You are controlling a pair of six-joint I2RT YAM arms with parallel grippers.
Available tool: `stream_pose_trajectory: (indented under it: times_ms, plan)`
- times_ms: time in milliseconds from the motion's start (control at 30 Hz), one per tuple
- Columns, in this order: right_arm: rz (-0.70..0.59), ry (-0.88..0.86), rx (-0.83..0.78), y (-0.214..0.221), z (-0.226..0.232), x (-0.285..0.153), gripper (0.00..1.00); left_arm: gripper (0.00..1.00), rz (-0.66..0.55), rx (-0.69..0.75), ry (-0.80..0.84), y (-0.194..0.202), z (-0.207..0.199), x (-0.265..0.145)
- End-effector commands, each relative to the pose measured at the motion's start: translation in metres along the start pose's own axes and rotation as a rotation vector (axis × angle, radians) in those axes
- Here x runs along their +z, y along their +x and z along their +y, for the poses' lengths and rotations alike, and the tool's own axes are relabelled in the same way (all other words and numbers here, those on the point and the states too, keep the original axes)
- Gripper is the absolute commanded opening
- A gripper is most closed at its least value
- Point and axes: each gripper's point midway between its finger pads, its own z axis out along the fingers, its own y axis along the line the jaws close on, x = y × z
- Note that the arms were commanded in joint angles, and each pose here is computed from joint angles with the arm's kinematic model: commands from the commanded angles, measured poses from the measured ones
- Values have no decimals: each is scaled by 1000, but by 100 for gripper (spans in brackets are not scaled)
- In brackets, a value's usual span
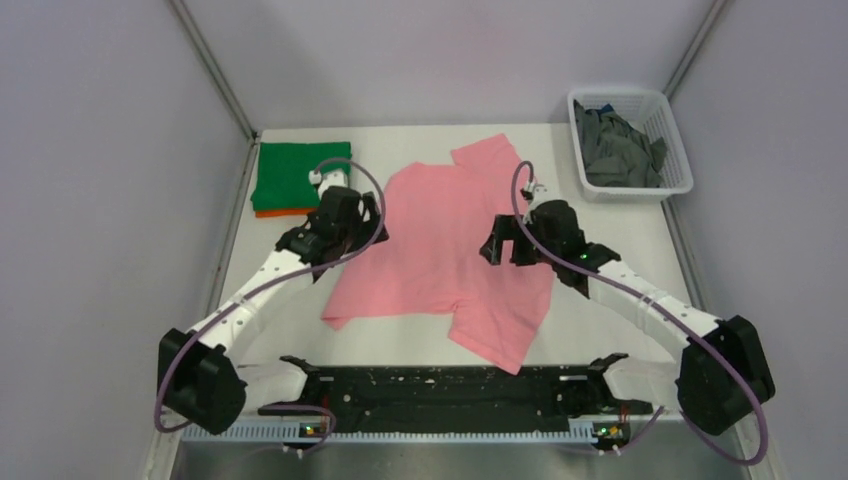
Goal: Fold and stack the t-shirts
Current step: Flatten out the tshirt
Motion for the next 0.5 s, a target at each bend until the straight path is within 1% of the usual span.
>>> stream_pose_trajectory:
  times_ms: [0,100,167,333,467]
  plan:
    - [97,-120,11,39,34,6,99,99,130,-129,-104,80,45,-13]
    - [172,-140,-8,65,45,15,99,99,137,-157,-105,99,60,-27]
    - [208,-126,-9,79,45,23,99,99,127,-162,-107,105,68,-35]
    - [265,19,50,102,16,42,99,99,181,-174,-112,127,76,-39]
    - [290,114,113,112,-13,46,99,99,187,-176,-133,132,82,-38]
